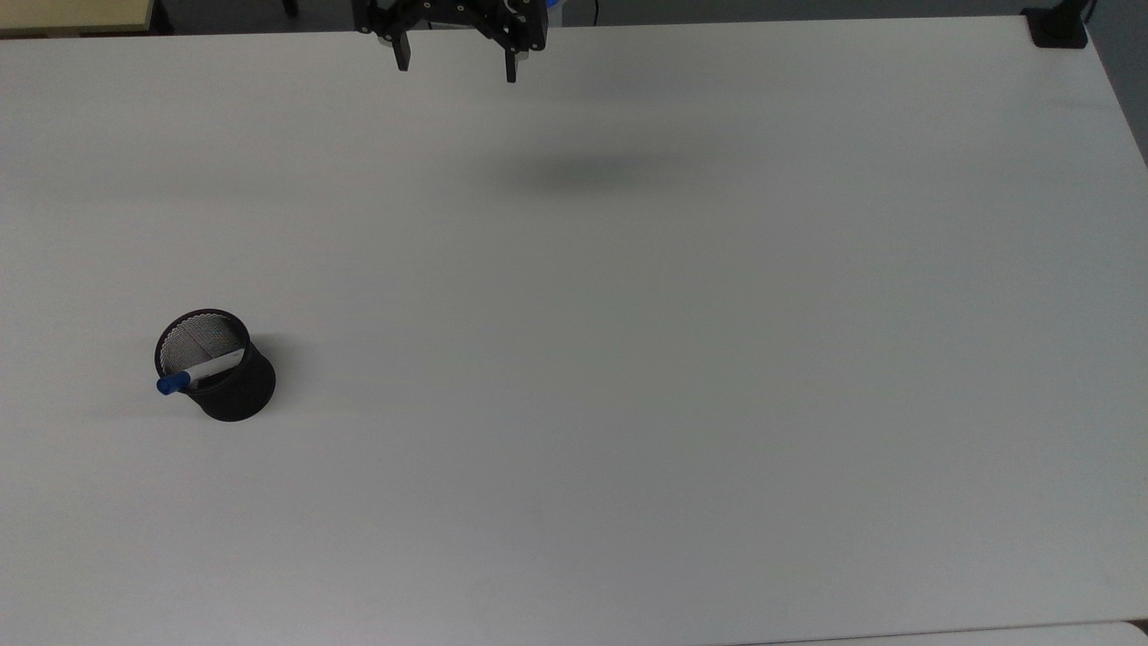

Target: Remove the marker

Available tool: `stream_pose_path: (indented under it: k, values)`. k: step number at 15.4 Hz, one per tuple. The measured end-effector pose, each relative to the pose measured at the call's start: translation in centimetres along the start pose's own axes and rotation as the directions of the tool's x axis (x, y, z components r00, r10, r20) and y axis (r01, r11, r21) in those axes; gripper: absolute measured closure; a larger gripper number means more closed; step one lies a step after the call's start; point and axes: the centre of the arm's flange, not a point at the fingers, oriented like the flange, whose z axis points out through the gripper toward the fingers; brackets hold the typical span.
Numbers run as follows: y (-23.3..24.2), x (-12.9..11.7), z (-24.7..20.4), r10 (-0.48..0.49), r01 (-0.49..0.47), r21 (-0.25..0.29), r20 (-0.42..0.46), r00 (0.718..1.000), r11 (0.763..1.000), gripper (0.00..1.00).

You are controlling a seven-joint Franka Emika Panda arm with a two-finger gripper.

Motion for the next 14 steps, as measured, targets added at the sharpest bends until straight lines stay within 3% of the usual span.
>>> stream_pose_path:
  k: [14]
  values:
    - [0.37,0.0,-0.14,0.007,-0.007,0.0,-0.003,1.0,1.0,0.0]
